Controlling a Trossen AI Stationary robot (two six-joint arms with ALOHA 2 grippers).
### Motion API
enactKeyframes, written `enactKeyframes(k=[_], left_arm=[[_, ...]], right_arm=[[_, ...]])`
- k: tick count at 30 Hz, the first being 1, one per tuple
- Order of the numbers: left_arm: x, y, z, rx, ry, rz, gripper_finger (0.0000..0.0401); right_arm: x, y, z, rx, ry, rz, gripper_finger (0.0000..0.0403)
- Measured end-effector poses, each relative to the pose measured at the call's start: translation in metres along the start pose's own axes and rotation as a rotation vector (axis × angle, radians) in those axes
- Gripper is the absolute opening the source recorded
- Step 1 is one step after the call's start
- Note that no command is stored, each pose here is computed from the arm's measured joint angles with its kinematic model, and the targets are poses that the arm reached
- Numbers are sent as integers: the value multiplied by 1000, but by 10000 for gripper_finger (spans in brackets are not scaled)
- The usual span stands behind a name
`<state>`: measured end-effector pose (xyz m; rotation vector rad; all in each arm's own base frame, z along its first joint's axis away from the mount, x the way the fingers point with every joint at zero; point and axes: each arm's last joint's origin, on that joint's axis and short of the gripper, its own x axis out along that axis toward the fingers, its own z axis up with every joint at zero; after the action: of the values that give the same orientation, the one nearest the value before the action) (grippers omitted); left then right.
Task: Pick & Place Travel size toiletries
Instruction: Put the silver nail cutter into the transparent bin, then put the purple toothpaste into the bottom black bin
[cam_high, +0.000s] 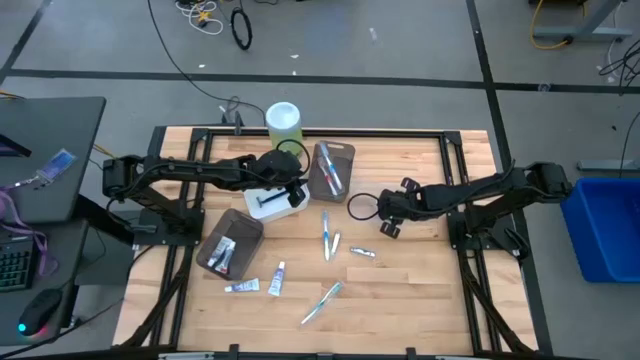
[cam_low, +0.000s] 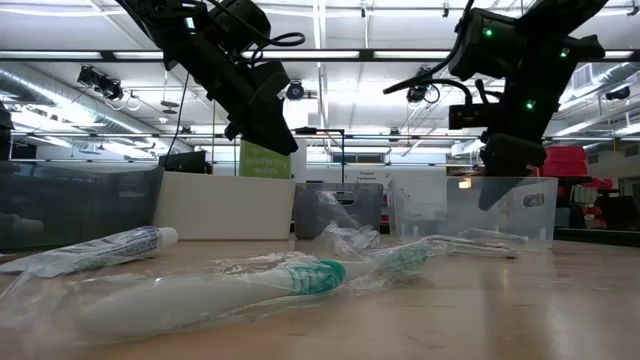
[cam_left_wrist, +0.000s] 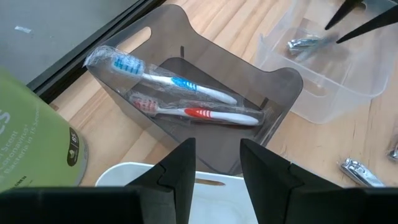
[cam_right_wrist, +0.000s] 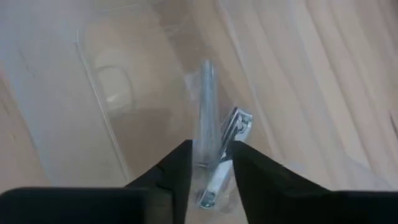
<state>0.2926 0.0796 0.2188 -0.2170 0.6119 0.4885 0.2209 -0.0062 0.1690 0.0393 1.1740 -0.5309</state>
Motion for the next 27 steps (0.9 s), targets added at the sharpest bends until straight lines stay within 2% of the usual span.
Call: enactKeyframes(k=[5,10,14,18,21,23,27], left_arm=[[0,-2,0,-15,11,-49,132],[-3,-15,-3,29,36,-182,132],[-9,-39,-11,54,94,-373,132],[-21,-73,-21,122,112,-497,132],[-30,-91,-29,162,111,-505,132],[-35,-100,-33,148,116,-504,132],[-41,-111,-38,9,133,-464,133]], right_arm=[[-8,0,13,22,-50,5,161],[-18,3,38,88,-237,0,170],[-25,7,57,133,-431,63,166],[-26,9,61,56,-473,111,165],[-26,10,59,14,-456,140,164],[-26,11,59,7,-449,148,161],[-26,11,59,8,-452,148,157]])
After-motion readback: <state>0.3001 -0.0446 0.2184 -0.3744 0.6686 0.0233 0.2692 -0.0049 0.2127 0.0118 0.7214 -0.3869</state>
